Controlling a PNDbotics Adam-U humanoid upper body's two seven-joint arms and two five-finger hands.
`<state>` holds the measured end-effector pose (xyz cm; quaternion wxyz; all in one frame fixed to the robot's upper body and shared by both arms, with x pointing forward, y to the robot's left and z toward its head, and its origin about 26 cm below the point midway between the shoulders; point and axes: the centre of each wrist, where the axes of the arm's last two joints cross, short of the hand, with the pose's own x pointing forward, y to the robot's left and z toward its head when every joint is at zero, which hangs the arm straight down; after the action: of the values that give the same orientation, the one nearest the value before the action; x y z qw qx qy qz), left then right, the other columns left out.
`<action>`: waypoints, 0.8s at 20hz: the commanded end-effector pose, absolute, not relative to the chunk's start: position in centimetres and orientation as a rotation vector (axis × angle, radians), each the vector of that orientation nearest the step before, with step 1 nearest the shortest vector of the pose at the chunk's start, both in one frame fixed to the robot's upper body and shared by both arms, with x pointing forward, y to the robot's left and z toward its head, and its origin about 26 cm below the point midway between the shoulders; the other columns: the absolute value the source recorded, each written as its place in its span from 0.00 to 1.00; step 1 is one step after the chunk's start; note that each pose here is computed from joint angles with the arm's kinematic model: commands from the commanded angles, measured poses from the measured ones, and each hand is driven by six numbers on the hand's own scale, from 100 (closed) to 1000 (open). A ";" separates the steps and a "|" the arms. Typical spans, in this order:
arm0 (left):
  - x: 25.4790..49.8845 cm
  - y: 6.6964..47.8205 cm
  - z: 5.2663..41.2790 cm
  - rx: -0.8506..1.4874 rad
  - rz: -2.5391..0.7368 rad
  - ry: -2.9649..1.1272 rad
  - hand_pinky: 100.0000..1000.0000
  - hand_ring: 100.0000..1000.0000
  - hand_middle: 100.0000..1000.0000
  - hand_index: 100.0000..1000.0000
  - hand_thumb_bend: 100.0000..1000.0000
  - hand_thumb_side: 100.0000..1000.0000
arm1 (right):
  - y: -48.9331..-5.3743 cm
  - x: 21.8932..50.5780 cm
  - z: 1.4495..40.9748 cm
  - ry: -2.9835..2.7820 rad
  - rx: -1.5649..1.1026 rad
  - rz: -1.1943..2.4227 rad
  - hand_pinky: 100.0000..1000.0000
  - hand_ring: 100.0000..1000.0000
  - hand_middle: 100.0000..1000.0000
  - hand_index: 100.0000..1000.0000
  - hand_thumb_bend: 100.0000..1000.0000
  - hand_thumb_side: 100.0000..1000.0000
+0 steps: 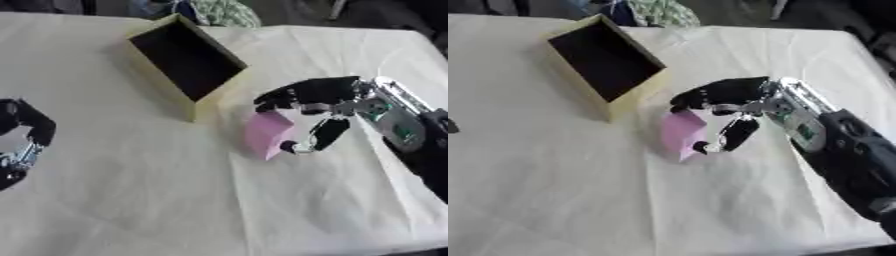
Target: Pick up objects on the table and place them in the box.
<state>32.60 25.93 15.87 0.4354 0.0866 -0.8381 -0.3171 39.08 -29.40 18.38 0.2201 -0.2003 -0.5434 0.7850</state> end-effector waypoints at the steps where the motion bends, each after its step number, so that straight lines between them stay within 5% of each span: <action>1: 32.6 25.9 16.6 0.224 -0.803 -2.110 0.62 0.49 0.39 0.51 0.26 0.58 | -30.0 39.2 19.4 -1.429 -0.551 2.321 0.88 0.95 0.97 0.97 0.22 0.54; 13: 32.6 25.9 16.7 0.222 -0.804 -2.111 0.62 0.49 0.39 0.51 0.26 0.58 | -29.9 39.1 19.9 -1.562 -0.637 2.266 0.84 0.87 0.89 0.63 0.30 0.38; 16: 32.6 25.9 16.7 0.222 -0.803 -2.111 0.62 0.49 0.39 0.51 0.26 0.58 | -29.9 39.0 20.0 -1.577 -0.647 2.259 0.83 0.87 0.89 0.61 0.30 0.37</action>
<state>32.60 25.92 15.86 0.4348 0.0859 -0.8382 -0.3178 39.13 -29.35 18.66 0.1705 -0.2117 -0.5625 0.7808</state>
